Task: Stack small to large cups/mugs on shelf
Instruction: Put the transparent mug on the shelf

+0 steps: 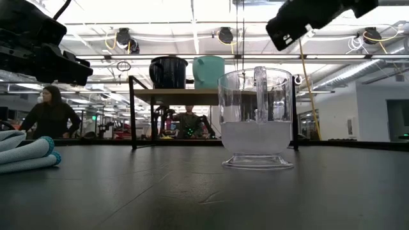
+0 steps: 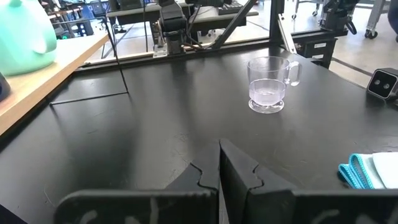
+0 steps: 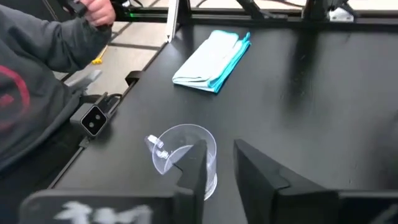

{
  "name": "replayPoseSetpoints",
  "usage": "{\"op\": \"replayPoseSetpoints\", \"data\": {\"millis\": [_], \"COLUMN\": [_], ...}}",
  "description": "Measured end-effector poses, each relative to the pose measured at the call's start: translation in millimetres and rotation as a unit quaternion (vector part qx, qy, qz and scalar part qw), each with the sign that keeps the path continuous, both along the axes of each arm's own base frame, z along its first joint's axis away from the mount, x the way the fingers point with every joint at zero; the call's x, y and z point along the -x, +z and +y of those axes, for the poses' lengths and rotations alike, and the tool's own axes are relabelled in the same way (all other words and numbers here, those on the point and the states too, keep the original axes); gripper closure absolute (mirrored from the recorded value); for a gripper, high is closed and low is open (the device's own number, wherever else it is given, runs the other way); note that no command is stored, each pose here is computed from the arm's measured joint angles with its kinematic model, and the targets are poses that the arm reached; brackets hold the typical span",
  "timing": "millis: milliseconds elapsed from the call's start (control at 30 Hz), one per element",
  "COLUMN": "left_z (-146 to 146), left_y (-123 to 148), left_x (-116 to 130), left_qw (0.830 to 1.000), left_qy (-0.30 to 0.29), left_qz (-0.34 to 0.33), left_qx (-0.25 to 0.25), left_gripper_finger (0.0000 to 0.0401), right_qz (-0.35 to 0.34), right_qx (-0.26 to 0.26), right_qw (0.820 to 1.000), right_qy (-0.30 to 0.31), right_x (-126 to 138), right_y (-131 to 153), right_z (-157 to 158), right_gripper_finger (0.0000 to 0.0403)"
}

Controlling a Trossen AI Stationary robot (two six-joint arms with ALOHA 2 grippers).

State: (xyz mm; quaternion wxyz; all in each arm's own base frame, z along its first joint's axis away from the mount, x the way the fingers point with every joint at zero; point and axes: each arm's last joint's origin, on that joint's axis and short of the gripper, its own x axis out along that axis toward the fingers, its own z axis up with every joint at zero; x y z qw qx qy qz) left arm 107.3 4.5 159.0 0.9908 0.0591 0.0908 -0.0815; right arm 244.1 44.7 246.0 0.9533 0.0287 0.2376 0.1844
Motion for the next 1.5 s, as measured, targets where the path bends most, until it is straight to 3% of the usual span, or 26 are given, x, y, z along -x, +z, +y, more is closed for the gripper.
{"op": "replayPoseSetpoints", "data": {"millis": [233,367,767,1167,1500], "left_z": [0.0,0.0,0.0,0.0,0.0], "left_y": [0.0,0.0,-1.6,-1.6,-1.6], "left_x": [0.0,0.0,0.3,0.3,0.3], "left_qw": [1.0,1.0,1.0,1.0,1.0], "left_qy": [0.0,0.0,0.0,-0.001,-0.001], "left_qz": [0.0,0.0,0.008,0.008,0.008], "left_qx": [-0.001,-0.001,-0.001,-0.002,-0.002], "left_gripper_finger": [0.0393,0.0393,0.0393,0.0393,0.0393], "right_qz": [0.06,0.112,0.205,0.185,0.198], "right_qx": [-0.001,0.005,0.023,0.018,-0.001], "right_qw": [0.998,0.994,0.979,0.983,0.98], "right_qy": [-0.008,-0.01,-0.005,-0.004,0.002], "right_x": [-23.9,-37.0,-67.5,-87.9,-89.4], "right_y": [5.9,6.8,-17.3,-37.0,-42.3], "right_z": [3.5,5.5,12.6,16.2,21.0], "right_gripper_finger": [0.0258,0.0238,0.0234,0.0234,0.0234]}}
